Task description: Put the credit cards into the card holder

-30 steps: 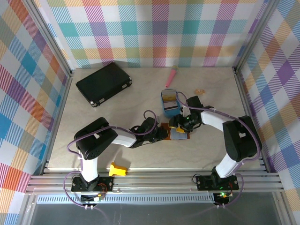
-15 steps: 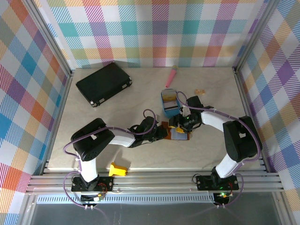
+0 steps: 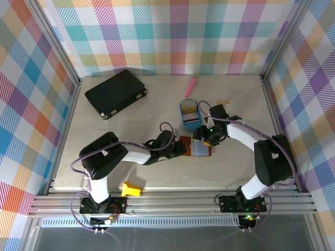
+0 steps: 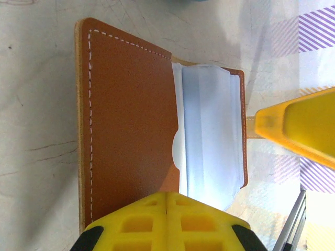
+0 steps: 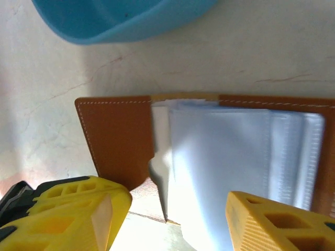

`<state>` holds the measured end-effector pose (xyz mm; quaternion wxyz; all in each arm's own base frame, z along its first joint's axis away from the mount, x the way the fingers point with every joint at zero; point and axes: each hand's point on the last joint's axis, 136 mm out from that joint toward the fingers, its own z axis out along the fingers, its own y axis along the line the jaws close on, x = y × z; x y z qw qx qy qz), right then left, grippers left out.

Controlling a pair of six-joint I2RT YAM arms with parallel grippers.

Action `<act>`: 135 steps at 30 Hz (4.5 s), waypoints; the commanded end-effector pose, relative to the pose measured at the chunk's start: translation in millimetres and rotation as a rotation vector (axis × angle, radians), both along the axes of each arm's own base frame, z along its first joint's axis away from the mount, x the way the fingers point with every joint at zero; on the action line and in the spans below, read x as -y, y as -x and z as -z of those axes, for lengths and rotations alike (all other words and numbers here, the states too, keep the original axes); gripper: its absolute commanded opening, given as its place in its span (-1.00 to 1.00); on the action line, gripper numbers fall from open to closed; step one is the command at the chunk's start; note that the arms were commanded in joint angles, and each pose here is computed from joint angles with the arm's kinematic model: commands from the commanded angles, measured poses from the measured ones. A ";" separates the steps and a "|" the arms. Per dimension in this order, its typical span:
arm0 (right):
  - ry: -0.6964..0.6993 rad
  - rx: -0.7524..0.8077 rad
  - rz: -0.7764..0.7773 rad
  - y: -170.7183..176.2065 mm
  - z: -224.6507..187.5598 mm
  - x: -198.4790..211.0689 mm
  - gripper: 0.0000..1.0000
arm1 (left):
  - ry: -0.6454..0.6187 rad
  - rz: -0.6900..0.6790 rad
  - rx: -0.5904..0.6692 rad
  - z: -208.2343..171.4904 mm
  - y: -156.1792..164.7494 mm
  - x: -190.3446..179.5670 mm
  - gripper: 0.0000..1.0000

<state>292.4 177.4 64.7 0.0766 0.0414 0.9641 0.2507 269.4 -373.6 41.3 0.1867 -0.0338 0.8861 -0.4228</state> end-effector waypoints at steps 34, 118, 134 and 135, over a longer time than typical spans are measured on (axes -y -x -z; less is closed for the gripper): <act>0.167 -0.095 -0.073 9.5 36.3 10.7 0.25 | -0.020 -0.003 -0.022 15.5 -0.6 -4.8 -0.92; -0.124 0.298 -0.161 -34.9 -93.6 20.5 0.22 | -0.080 0.231 0.198 -54.7 -34.0 1.2 -0.49; -0.083 0.415 -0.183 -62.7 -101.1 23.4 0.19 | -0.066 0.214 0.062 1.9 -28.9 -3.4 -0.53; -0.083 0.445 -0.201 -64.8 -103.7 22.1 0.18 | -0.058 0.208 0.054 4.0 -27.4 -4.4 -0.53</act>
